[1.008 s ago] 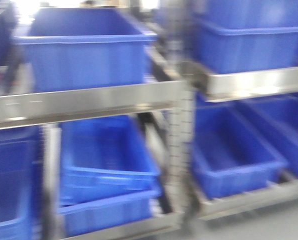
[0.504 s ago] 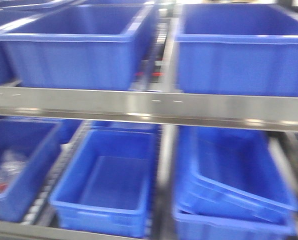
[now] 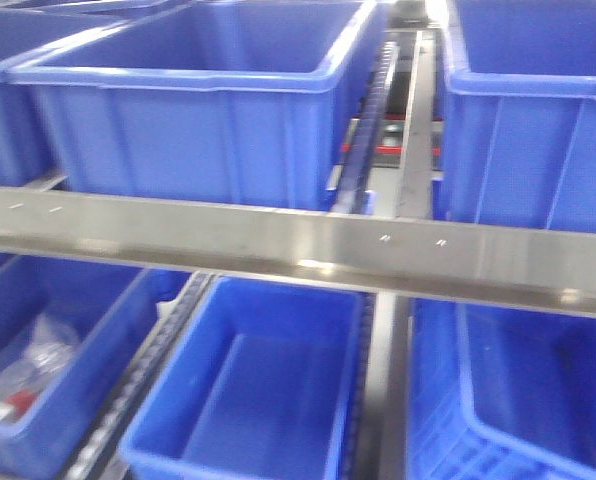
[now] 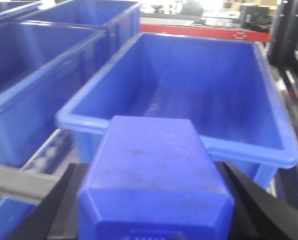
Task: Pick and sort blue part to right shelf
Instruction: 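Approach the bin shelf and position both grippers over the blue bins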
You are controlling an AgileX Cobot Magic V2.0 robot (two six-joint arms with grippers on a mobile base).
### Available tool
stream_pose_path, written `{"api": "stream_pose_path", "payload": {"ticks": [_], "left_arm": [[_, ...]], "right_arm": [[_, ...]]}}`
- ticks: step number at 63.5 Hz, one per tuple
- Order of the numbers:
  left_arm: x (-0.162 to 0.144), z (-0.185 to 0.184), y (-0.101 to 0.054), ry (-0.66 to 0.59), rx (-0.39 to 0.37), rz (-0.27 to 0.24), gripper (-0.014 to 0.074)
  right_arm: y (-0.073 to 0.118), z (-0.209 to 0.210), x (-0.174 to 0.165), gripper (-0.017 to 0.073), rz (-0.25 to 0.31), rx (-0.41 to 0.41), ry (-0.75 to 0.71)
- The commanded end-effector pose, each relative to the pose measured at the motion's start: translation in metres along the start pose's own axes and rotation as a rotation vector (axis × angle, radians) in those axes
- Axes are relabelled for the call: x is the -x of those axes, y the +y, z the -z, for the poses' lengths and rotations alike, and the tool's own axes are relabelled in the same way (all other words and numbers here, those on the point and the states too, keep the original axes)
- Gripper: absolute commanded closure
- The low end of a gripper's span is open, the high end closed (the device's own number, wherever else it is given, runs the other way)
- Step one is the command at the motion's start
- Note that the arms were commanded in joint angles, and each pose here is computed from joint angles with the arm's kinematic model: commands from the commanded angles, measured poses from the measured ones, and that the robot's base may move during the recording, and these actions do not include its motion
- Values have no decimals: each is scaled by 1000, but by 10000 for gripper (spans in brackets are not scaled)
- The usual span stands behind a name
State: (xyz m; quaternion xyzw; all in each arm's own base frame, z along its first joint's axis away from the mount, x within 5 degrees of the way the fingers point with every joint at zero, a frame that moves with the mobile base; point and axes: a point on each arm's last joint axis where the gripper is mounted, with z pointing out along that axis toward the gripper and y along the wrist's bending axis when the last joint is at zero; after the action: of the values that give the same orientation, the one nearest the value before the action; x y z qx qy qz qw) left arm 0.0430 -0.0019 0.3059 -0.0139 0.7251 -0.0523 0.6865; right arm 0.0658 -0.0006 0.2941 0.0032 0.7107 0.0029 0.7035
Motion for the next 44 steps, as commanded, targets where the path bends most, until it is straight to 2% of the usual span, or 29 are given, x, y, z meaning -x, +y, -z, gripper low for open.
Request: {"api": "stream_pose_path", "payload": {"ticks": [1, 44], "left_arm": [[16, 2, -2, -106, -14, 10, 241], [16, 2, -2, -106, -14, 10, 241]], "right_arm": [[1, 1, 18, 148, 17, 4, -111], [1, 1, 18, 148, 17, 4, -111]]}}
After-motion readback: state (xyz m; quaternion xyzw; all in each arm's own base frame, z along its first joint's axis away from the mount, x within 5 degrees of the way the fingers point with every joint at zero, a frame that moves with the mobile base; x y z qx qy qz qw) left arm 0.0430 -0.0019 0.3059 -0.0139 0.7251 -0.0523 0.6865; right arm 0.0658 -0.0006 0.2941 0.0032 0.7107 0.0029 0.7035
